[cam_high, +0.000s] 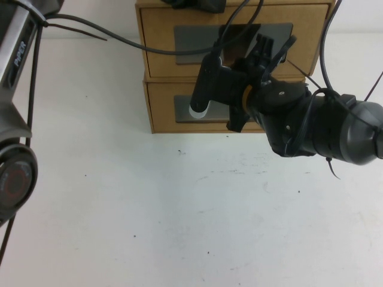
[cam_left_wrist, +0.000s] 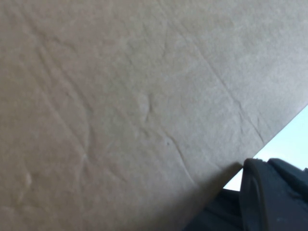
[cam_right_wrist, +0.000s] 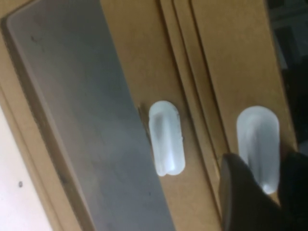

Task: Open the shoe box
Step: 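Pull the top drawer of the cardboard box fully open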

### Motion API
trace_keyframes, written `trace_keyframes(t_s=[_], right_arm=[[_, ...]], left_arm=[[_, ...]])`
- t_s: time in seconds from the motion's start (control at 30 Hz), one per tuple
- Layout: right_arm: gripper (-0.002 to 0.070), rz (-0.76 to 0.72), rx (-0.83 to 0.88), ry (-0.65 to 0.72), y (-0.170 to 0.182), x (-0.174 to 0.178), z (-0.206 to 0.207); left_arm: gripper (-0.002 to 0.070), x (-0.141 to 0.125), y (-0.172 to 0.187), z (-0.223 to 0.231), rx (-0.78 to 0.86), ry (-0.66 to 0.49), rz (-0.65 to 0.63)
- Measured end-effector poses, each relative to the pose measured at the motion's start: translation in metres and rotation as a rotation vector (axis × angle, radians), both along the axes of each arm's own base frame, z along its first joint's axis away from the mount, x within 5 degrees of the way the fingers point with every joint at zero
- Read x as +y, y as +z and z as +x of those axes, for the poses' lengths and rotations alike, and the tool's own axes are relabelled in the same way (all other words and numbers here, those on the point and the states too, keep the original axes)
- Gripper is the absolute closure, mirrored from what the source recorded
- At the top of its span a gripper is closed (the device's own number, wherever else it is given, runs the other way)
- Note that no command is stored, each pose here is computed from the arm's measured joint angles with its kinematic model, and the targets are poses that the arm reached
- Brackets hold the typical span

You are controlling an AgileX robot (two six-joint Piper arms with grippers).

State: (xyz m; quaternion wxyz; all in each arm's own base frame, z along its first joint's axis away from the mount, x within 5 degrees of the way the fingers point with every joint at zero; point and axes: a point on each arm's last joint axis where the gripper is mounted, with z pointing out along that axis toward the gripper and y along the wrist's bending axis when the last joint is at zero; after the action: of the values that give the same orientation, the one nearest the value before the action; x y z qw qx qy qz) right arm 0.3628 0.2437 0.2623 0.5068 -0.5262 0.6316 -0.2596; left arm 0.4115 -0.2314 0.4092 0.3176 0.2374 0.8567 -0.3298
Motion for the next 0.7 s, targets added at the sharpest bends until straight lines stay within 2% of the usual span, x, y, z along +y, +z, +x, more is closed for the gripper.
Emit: trace_keyframes(t_s=[0.2, 0.37, 0.7], right_arm=[[0.0557, 0.000, -0.003, -0.001, 0.0008, -0.0005, 0.0007], [0.0651, 0.006, 0.000, 0.005, 0.0006, 0.0002, 0.0005], [0.0664, 0.001, -0.003, 0.008, 0.0008, 0.0003, 0.0005]], left_arm=[[0.0679, 0.0000, 0.0000, 0.0000, 0.000, 0.000, 0.000], [0.0679, 0.0000, 0.0000, 0.0000, 0.000, 0.000, 0.000], [0.0679, 0.0000, 0.0000, 0.0000, 0.000, 0.000, 0.000]])
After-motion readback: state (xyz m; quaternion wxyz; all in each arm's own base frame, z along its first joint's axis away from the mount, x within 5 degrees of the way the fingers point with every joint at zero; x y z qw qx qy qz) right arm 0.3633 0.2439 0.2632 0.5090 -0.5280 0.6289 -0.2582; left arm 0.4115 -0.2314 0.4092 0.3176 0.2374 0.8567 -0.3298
